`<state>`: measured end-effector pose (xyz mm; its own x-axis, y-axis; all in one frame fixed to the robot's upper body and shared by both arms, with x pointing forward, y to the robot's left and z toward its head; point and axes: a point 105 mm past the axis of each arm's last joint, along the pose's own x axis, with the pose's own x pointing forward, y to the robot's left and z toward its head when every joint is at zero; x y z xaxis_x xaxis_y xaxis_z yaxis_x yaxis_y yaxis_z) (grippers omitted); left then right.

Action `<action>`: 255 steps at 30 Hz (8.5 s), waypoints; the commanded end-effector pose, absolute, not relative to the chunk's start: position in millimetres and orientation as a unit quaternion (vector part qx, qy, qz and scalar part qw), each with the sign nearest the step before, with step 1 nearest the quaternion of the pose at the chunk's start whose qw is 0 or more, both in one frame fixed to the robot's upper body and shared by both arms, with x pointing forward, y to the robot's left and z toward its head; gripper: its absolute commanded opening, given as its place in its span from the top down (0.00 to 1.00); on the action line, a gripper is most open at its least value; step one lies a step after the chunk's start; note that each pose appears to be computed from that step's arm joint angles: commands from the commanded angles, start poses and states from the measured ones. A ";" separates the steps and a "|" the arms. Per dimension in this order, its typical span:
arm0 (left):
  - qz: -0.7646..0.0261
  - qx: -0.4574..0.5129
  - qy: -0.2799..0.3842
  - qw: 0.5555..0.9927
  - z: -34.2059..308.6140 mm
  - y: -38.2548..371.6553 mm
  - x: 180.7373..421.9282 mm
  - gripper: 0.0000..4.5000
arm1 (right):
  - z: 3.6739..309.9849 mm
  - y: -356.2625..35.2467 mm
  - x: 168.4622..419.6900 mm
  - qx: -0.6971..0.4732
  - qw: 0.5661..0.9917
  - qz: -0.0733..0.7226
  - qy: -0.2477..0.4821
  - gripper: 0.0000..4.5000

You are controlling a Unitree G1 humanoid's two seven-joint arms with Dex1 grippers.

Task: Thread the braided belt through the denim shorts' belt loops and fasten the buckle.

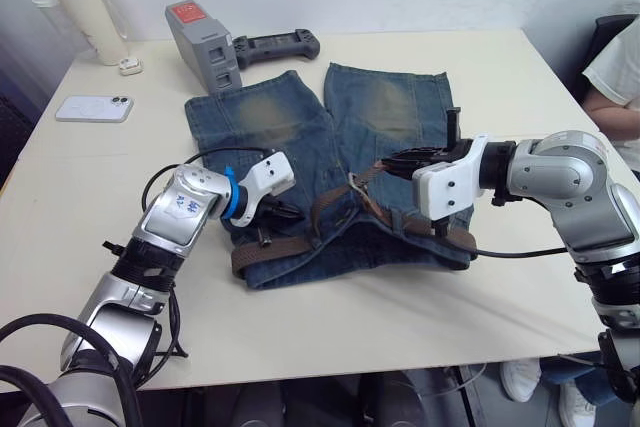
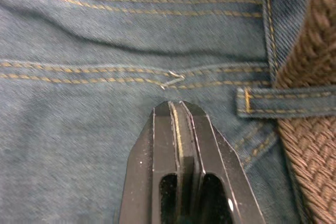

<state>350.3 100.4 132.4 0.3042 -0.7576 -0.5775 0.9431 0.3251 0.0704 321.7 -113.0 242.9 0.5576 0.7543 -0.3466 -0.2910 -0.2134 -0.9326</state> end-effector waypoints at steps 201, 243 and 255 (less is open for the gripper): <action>-0.325 -0.550 0.063 0.767 187.0 163.7 311.3 1.00 | 162.3 -54.6 317.1 -0.224 0.777 0.586 0.043 0.98; -0.316 -0.516 0.086 0.792 168.4 171.2 311.7 1.00 | 164.6 -48.9 311.5 -0.126 0.761 0.635 0.046 0.98; -0.317 -0.508 0.082 0.797 169.9 175.8 312.1 1.00 | 134.4 -47.9 321.5 -0.138 0.761 0.629 0.079 0.98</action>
<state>312.7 172.0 161.1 0.7911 -0.5893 0.1638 0.3894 0.2788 -0.8779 322.5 -48.3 133.2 0.2022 0.9340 -0.2946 -0.9786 0.1812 -0.0973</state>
